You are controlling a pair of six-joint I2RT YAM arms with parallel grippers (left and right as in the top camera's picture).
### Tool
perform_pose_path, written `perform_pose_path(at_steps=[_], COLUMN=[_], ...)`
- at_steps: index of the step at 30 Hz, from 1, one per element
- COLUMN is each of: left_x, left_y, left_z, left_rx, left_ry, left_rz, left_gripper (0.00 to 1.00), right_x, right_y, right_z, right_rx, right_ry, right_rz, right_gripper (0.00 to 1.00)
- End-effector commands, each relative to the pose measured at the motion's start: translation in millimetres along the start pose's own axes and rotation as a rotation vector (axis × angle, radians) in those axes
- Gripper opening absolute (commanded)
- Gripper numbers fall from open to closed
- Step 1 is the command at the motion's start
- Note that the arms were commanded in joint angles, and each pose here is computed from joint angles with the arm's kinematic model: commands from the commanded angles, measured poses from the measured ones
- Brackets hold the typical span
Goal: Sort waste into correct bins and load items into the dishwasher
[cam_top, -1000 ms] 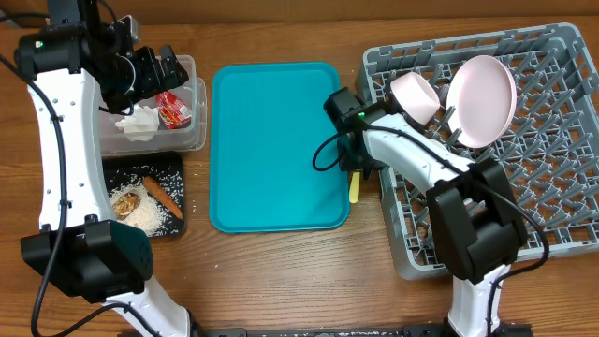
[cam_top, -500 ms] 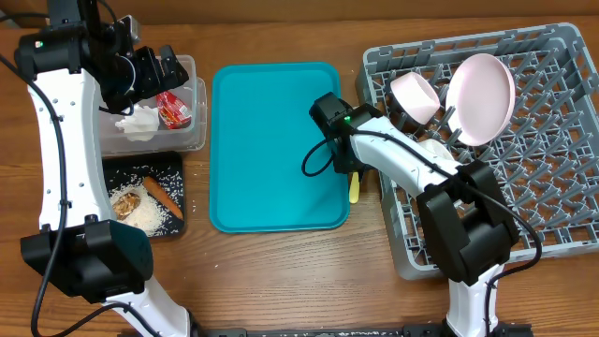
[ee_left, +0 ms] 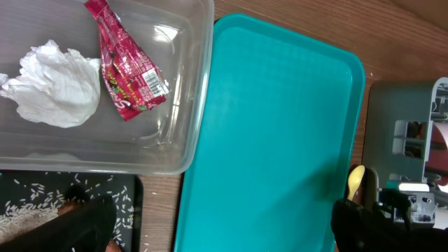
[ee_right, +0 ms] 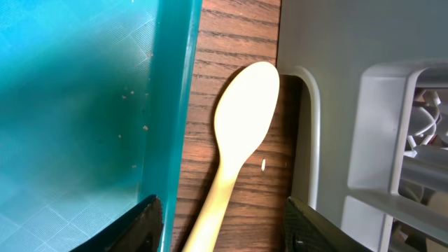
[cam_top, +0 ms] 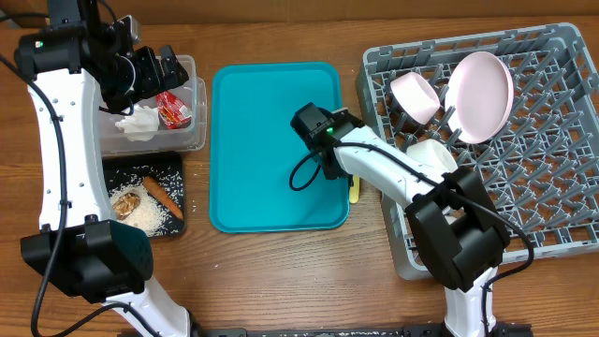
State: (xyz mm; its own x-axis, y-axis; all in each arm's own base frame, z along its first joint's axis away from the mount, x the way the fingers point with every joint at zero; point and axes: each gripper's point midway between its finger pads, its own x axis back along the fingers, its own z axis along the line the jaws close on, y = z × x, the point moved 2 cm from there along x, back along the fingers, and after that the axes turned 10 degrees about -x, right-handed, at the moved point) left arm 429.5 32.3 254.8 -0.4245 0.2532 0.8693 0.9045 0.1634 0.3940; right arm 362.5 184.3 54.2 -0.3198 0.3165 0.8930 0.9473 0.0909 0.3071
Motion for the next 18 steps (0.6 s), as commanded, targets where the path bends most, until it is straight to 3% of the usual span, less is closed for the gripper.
perform_pose_path(at_steps=[1,18], left_x=[7.0,7.0], left_y=[3.9,3.9], left_z=[-5.3,-5.2], left_rx=[-0.017,-0.017], left_ry=[0.003,0.003], left_rz=[-0.023,-0.024], left_gripper=[1.0,1.0], right_x=[-0.7,-16.8], right_y=[9.6,13.1], right_z=[-1.9,-4.6], right_rx=[-0.022,-0.089], right_ry=[0.002,0.074], right_rz=[-0.018,0.018], right_gripper=[0.59,0.45])
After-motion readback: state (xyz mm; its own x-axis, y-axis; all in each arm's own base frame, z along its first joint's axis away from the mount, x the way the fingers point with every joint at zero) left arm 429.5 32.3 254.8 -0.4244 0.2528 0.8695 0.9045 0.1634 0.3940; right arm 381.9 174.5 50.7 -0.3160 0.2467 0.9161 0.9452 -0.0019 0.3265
